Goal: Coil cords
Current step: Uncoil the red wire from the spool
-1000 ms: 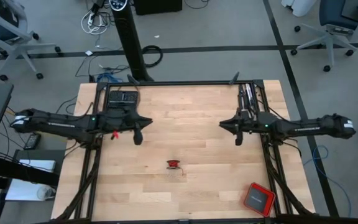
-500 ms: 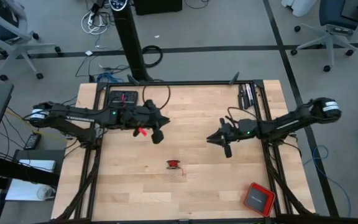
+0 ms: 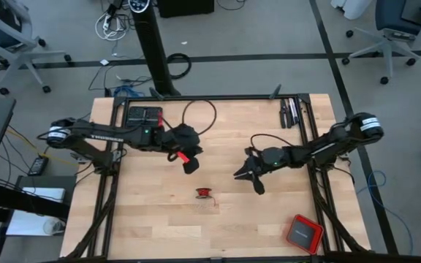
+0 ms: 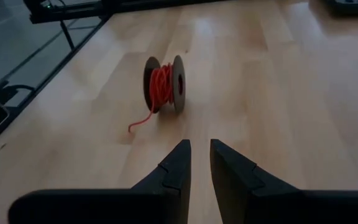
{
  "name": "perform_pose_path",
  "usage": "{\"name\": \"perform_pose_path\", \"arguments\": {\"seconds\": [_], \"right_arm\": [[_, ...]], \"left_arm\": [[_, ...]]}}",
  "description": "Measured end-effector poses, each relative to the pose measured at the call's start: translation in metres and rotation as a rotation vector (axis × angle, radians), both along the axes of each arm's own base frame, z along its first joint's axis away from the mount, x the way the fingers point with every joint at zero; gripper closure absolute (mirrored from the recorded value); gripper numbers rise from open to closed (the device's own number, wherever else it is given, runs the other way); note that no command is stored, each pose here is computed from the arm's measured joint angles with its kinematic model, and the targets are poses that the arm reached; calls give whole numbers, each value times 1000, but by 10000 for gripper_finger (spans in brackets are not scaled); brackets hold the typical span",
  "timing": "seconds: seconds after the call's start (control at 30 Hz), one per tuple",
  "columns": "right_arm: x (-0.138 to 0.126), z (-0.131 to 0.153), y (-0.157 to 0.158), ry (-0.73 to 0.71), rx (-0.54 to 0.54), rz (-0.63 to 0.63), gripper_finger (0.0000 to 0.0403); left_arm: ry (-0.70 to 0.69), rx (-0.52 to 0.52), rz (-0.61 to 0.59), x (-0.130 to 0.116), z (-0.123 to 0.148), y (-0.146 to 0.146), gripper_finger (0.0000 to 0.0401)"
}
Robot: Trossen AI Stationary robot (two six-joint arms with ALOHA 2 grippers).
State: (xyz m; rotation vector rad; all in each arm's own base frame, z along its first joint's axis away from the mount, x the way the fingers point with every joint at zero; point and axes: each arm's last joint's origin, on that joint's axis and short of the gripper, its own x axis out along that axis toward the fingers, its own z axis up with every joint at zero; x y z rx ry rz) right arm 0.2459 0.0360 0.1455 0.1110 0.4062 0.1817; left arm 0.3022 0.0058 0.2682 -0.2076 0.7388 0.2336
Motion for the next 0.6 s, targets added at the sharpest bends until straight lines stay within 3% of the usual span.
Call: {"name": "perform_pose_path", "arguments": {"seconds": [0.13, 0.3, 0.47, 0.6], "right_arm": [[7, 0, 2, 8, -2, 5, 337], [17, -3, 7, 28, -13, 21, 324], [18, -5, 6, 81, -55, -6, 307], [17, -3, 5, 74, -67, -22, 299]], "left_arm": [[80, -59, -2, 0, -8, -2, 355], [169, -173, -110, 2, -21, -14, 354], [201, -185, -182, 1, -25, -34, 337], [199, -169, -163, 0, -24, -49, 301]]}}
